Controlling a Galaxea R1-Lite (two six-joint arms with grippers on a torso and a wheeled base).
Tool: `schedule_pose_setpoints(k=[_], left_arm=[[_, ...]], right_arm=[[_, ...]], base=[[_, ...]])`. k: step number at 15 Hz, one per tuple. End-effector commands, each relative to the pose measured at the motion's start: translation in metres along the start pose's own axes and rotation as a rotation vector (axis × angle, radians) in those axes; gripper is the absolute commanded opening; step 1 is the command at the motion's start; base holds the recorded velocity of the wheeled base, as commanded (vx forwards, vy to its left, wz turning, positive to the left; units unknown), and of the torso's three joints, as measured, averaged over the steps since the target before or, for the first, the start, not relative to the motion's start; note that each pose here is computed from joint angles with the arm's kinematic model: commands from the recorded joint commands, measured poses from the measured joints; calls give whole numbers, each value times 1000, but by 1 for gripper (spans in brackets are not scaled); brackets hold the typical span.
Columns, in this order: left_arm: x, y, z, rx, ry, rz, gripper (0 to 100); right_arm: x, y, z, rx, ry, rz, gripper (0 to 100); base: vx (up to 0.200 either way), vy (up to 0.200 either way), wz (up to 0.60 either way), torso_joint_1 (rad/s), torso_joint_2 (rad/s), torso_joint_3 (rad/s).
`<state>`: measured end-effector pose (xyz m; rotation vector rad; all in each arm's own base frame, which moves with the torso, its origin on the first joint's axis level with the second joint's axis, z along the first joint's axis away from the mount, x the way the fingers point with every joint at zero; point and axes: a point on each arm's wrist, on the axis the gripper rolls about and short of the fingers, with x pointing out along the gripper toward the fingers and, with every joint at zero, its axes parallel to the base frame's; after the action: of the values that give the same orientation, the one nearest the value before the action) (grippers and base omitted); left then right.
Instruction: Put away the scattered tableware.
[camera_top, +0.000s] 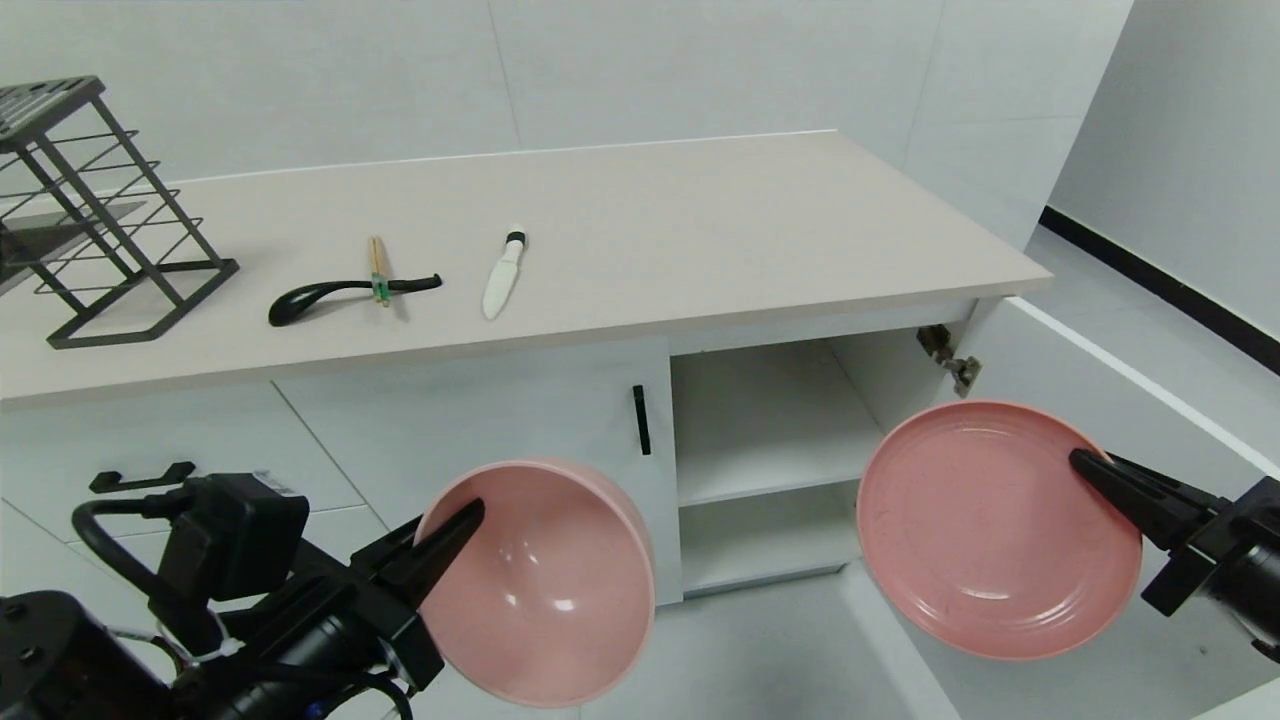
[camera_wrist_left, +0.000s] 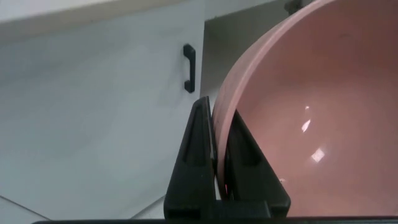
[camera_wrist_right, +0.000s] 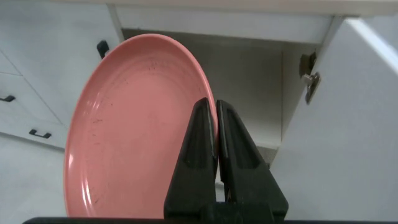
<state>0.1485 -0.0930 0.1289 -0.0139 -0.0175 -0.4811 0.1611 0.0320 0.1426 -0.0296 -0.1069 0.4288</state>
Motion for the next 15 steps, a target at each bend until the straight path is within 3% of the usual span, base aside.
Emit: schedule_pose_setpoints(k=[1,12,15], left_arm=[[0,0,1,-1,-4,1,0],[-1,1,2,-1,-10,4,0],[-3,1,4,-4,-21,11,0]], right_arm=[[0,0,0,0,0,1,0],[1,0,-1,1,6,2,0],[1,0,-1,2,7,2,0]], base=[[0,0,0,-246,486,227],[0,0,0,-253,387,163],[200,67,0,-100,271,92]])
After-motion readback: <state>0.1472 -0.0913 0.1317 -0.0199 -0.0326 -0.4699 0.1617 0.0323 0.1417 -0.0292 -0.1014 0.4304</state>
